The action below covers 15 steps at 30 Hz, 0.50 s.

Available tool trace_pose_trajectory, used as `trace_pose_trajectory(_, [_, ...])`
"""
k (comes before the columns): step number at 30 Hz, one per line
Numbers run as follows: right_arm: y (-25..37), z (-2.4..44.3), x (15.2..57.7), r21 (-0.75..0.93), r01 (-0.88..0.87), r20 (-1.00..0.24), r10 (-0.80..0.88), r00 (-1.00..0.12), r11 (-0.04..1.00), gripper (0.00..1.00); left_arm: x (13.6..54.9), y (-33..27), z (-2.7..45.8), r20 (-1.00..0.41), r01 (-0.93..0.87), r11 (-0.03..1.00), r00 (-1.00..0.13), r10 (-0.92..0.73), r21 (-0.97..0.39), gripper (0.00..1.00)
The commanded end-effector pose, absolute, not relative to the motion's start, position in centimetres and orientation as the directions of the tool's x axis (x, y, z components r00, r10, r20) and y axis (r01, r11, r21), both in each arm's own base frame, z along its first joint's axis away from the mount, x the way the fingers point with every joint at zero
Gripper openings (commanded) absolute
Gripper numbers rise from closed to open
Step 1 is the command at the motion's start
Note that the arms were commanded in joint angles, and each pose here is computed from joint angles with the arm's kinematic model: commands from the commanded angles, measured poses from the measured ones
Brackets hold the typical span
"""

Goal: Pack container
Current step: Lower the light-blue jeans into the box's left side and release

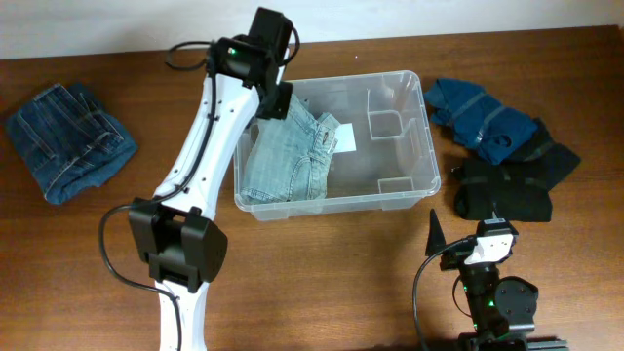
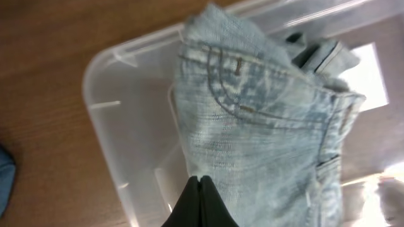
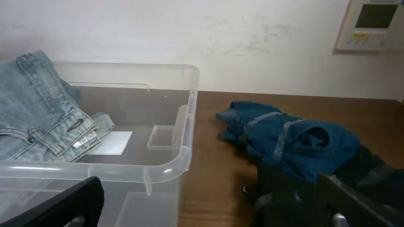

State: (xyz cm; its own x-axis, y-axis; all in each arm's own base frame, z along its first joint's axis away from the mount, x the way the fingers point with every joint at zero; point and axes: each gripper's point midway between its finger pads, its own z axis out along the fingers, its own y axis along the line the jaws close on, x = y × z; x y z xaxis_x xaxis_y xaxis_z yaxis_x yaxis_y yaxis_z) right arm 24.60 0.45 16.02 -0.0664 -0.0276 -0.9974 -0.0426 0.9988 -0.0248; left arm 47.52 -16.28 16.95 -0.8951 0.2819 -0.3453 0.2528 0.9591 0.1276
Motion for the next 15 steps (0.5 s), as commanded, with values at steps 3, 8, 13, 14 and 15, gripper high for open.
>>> trace_pose_trajectory(3, [0.2,15.8,24.6,-0.020,-0.031,-0.997,-0.022,-0.069,0.999,0.99,47.1,-15.8,13.3,-0.281,0.292,0.942,-0.902,0.328,0.163,0.01])
trace_pose_trajectory(8, [0.2,15.8,24.6,-0.020,-0.031,-0.997,-0.022,-0.069,0.999,0.98,47.2,-15.8,9.9,-0.249,0.298,0.940,-0.910,0.333,0.168,0.01])
trace_pose_trajectory(13, [0.2,15.8,24.6,-0.020,-0.031,-0.997,-0.022,-0.069,0.999,0.98,47.4,-14.8,7.1,-0.194,0.295,0.928,-0.920,0.340,0.227,0.01])
trace_pose_trajectory(14, [0.2,15.8,24.6,-0.020,-0.031,-0.997,-0.022,-0.069,0.999,0.98,47.5,-14.5,6.6,-0.183,0.292,0.924,-0.922,0.341,0.248,0.01])
trace_pose_trajectory(15, [0.2,15.8,24.6,-0.020,-0.031,-0.997,-0.022,-0.069,0.999,0.99,47.6,-14.1,6.3,-0.175,0.288,0.918,-0.924,0.341,0.272,0.01])
